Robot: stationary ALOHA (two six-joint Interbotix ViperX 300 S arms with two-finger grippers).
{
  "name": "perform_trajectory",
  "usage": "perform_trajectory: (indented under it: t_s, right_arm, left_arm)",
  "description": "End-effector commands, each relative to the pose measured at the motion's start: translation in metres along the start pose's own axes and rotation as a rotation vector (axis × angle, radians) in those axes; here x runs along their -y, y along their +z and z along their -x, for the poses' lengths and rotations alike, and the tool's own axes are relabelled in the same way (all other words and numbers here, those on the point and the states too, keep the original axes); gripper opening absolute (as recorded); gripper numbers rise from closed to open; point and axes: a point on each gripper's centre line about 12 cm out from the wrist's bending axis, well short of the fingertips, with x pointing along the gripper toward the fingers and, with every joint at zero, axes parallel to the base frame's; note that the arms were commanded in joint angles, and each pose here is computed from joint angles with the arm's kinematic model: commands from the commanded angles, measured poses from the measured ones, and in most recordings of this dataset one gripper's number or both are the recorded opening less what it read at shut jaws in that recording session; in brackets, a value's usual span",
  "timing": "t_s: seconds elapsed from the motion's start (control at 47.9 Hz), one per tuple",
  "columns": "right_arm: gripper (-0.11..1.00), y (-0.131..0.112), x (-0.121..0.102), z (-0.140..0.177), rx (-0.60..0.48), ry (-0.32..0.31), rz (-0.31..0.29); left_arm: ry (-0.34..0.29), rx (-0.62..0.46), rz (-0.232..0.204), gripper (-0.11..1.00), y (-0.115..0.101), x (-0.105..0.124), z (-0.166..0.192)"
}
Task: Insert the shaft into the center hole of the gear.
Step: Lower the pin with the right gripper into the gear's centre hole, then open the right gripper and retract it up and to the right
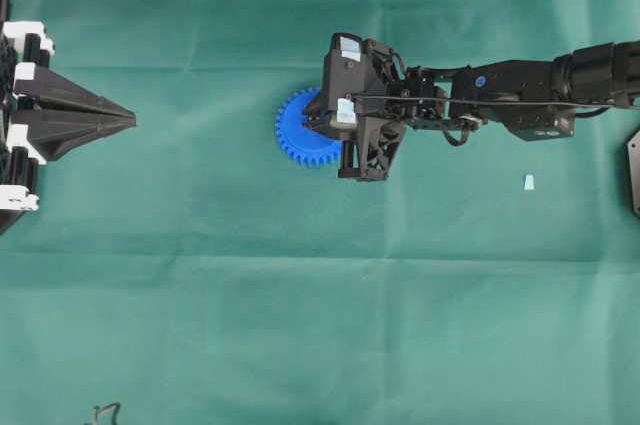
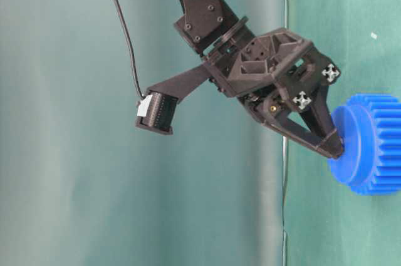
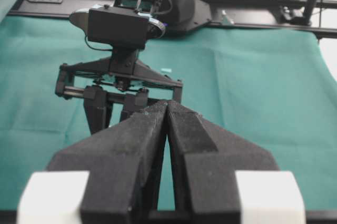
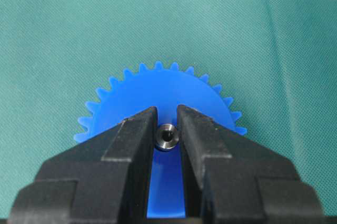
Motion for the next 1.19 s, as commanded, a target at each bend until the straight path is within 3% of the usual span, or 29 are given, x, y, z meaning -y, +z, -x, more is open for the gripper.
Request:
perform_trajectory:
  t_s: [0.0, 0.271, 0.48, 0.585, 0.773, 1.002, 1.169]
  right_arm:
    - [0.19, 0.009, -0.001, 0.004, 0.031, 0.002, -0.002]
    - [0.20, 0.011, -0.001, 0.004, 0.034, 0.002, -0.003]
    - [0.79, 0.012, -0.001, 0.004, 0.038, 0.002, -0.003]
    - [0.96, 0.014, -0.001, 0.004, 0.040, 0.003, -0.003]
    - [0.94, 0.029, -0.002, 0.019, 0.069, 0.006, -0.004]
    - [0.94, 0.063, -0.005, 0.061, 0.151, 0.016, 0.008]
    - [0.94, 0.072, -0.006, 0.080, 0.182, 0.018, 0.014]
  left_arm:
    - [-0.002, 0.024, -0.002, 0.00, 0.010, 0.000, -0.002]
    - [-0.001, 0.023, 0.000, 0.00, 0.010, 0.000, -0.002]
    - [-0.001, 0.023, -0.002, 0.00, 0.010, 0.000, -0.002]
    - [-0.001, 0.023, -0.002, 0.00, 0.010, 0.000, -0.002]
    - [-0.001, 0.021, -0.002, 0.00, 0.010, 0.000, -0.003]
    - [-0.002, 0.023, 0.000, 0.00, 0.010, 0.000, -0.002]
    - [-0.002, 0.023, 0.005, 0.00, 0.010, 0.000, -0.002]
